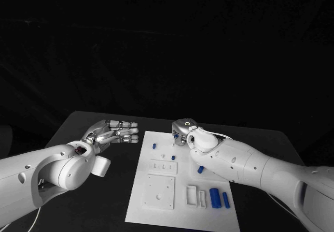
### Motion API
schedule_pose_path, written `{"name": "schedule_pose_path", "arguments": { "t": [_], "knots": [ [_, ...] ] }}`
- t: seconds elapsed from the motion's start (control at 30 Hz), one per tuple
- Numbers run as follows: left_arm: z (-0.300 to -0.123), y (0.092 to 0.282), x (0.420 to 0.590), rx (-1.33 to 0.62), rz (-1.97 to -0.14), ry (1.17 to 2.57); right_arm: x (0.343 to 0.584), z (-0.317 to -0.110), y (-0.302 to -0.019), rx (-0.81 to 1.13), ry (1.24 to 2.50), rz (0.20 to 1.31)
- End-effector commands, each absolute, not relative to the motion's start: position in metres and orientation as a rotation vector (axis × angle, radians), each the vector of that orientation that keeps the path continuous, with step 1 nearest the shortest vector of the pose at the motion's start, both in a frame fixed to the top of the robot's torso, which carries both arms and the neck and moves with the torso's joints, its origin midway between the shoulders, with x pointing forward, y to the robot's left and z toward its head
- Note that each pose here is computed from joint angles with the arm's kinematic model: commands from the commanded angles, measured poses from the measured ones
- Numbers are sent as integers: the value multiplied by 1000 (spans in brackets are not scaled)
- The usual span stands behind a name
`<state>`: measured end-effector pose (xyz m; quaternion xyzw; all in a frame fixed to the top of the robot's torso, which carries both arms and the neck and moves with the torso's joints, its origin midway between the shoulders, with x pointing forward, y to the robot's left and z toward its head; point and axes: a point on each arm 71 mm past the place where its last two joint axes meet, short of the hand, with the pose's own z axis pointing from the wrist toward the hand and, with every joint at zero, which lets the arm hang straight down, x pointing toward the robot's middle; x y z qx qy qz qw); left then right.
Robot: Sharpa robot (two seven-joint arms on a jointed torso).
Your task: Assemble the parts on the task board
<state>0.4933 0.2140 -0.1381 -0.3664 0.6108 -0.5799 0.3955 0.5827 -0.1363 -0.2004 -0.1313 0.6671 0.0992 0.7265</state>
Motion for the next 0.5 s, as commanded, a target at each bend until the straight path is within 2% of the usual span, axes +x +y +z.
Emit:
{"name": "schedule_pose_path", "arguments": {
  "t": [0.03, 0.5],
  "knots": [
    [-137, 211, 493, -913, -1489, 1555, 581, -205, -135, -306, 1490, 222],
    [-137, 212, 493, -914, -1487, 1556, 580, -206, -135, -302, 1489, 227]
  ]
}}
